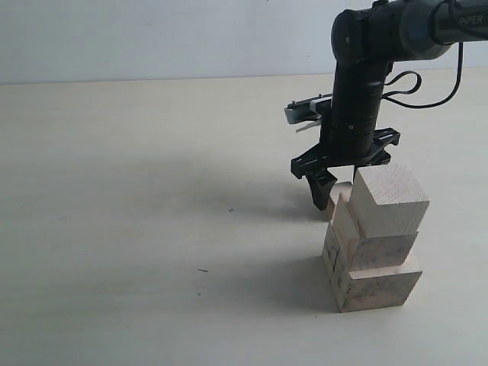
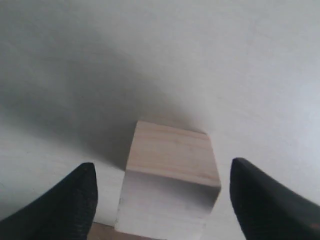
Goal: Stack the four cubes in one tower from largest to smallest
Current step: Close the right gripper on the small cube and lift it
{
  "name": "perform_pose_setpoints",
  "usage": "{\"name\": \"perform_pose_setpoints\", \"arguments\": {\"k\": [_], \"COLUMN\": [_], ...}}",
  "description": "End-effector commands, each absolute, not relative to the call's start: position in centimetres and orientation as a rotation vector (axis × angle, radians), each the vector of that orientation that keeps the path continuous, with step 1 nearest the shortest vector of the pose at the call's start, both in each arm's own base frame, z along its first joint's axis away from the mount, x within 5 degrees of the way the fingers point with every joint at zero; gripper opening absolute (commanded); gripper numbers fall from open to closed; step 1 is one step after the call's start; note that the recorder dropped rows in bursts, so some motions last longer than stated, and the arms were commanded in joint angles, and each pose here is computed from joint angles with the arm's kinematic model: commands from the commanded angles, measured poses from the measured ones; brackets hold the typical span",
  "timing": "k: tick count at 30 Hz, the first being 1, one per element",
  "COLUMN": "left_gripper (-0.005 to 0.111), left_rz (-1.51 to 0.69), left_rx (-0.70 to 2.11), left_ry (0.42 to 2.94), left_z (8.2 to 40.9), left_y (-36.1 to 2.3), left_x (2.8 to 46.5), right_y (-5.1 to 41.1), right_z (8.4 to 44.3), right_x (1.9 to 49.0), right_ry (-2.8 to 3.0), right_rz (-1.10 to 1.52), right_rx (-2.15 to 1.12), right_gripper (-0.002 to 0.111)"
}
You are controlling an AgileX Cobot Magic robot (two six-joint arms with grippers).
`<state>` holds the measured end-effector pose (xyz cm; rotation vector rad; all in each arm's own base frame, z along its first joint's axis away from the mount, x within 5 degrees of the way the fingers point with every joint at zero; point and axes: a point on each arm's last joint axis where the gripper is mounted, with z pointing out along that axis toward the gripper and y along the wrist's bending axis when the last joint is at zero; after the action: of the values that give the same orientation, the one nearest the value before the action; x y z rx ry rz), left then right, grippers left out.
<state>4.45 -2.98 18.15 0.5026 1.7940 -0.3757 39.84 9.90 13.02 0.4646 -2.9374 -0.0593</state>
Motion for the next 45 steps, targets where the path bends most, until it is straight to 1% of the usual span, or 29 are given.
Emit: {"name": "perform_pose_setpoints", "arguments": {"k": [1,3,7,8,10,12,14,17,24,29,32,38,45], "left_gripper": [0.000,0.000,0.000,0.000,0.000,0.000,0.000,0.000,0.000,0.000,0.000,0.000,0.000], "left_rz": [-0.369,-0.369,-0.369,-0.369,-0.369,-0.369,-0.369,-0.369,-0.369,-0.369,-0.369,-0.369,-0.369], "left_rx": [0.496,0.496,0.496,0.496,0.496,0.496,0.496,0.496,0.496,0.496,0.496,0.496,0.496], "left_ry": [1.785,1.785,1.785,1.785,1.785,1.785,1.785,1.785,1.785,1.785,1.785,1.785,1.785], "left_z": [18.1,18.1,18.1,18.1,18.1,18.1,18.1,18.1,18.1,18.1,18.1,18.1,18.1], "left_y": [-2.9,-2.9,-2.9,-2.9,-2.9,-2.9,-2.9,-2.9,-2.9,-2.9,-2.9,-2.9,-2.9], "left_x": [4.5,4.5,4.5,4.5,4.5,4.5,4.5,4.5,4.5,4.5,4.5,4.5,4.5], "right_y": [9.4,9.3,9.3,9.4,9.4,9.5,9.6,9.6,9.6,9.6,9.5,9.0,8.0], "right_z": [12.5,12.2,11.3,11.3,11.3,12.0,12.9,13.8,15.4,18.0,20.6,27.1,34.9], "right_x": [40.2,40.2,40.2,40.3,40.5,40.9,41.2,41.4,41.3,41.1,40.7,38.7,34.1], "right_ry": [-2.957,-2.951,-2.931,-2.938,-2.956,-2.996,-3.031,-3.064,-3.100,-3.161,-3.222,-3.354,-3.494], "right_rz": [-0.048,-0.048,-0.045,-0.046,-0.048,-0.052,-0.056,-0.066,-0.070,-0.079,-0.090,-0.111,-0.152], "right_rx": [0.451,0.447,0.443,0.444,0.449,0.453,0.459,0.461,0.468,0.480,0.490,0.514,0.456], "right_gripper": [0.064,0.055,0.049,0.046,0.034,0.021,0.013,0.007,0.006,0.005,0.005,0.005,0.005]}}
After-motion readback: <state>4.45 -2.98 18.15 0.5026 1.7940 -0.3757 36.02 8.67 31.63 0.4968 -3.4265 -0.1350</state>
